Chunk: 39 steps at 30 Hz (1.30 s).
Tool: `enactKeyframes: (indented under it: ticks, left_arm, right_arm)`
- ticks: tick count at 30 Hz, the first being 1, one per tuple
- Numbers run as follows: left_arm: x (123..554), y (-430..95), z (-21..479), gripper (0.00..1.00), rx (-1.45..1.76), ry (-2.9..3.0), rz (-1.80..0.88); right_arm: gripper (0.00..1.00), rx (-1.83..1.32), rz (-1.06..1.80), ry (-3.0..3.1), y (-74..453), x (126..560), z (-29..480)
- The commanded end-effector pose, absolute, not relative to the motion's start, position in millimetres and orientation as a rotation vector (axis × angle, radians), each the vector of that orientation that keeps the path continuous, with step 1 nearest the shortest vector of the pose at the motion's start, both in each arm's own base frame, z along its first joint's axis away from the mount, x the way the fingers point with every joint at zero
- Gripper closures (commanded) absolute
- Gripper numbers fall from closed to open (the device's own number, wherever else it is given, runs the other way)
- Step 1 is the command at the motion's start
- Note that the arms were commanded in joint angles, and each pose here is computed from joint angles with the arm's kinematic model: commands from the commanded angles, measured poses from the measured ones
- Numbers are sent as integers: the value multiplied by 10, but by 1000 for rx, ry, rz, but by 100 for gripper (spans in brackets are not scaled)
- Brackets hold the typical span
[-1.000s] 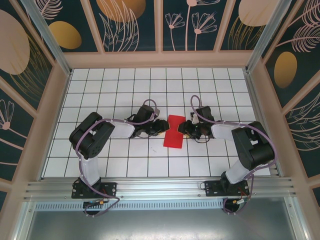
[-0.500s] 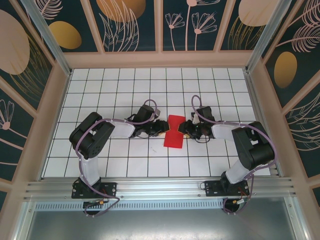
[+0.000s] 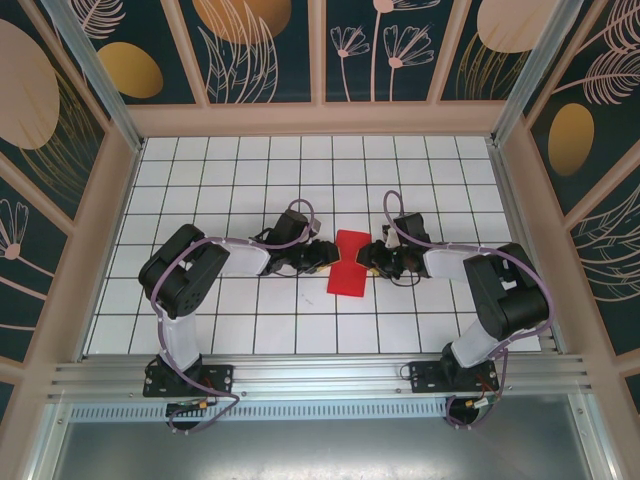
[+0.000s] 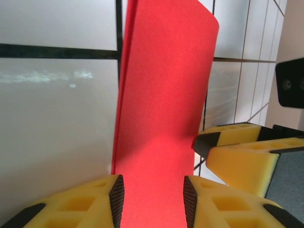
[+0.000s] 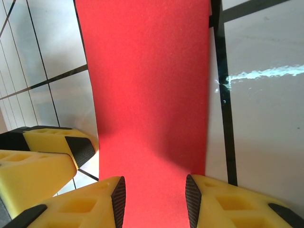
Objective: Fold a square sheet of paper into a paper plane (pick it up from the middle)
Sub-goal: First fold in half a square sheet of paper at the center of the table.
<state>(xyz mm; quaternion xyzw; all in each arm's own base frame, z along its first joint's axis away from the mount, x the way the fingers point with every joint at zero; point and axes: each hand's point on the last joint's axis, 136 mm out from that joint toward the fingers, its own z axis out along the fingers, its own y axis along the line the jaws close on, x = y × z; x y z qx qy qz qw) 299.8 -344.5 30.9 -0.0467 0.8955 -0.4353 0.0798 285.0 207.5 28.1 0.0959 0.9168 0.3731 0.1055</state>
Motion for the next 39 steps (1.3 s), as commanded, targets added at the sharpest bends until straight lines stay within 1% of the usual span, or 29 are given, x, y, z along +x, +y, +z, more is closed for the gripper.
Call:
enactKeyframes:
  ticks: [1, 3, 10, 15, 29, 33, 39]
  left_arm:
    - [3055, -3323, 365, 57, -139, 2675, -1152]
    - [3051, -3272, 356, 56, -140, 2692, -1104]
    - [2874, -3252, 358, 56, -120, 2752, -1114]
    - [2684, -3264, 380, 56, -124, 2776, -1196]
    - [2438, -3341, 393, 56, -104, 2819, -1299]
    - [2405, -3377, 405, 59, -109, 2802, -1362]
    - [2396, -3396, 378, 59, -106, 2811, -1365]
  right_arm:
    - [58, 287, 1123, 2679, 2053, 2846, 333]
    - [58, 286, 1122, 2680, 2053, 2846, 328]
    - [58, 286, 1128, 2674, 2056, 2858, 341]
    - [58, 286, 1127, 2674, 2055, 2858, 337]
    - [58, 286, 1126, 2671, 2055, 2862, 336]
    - [58, 286, 1127, 2668, 2052, 2863, 339]
    - [58, 287, 1128, 2671, 2056, 2861, 333]
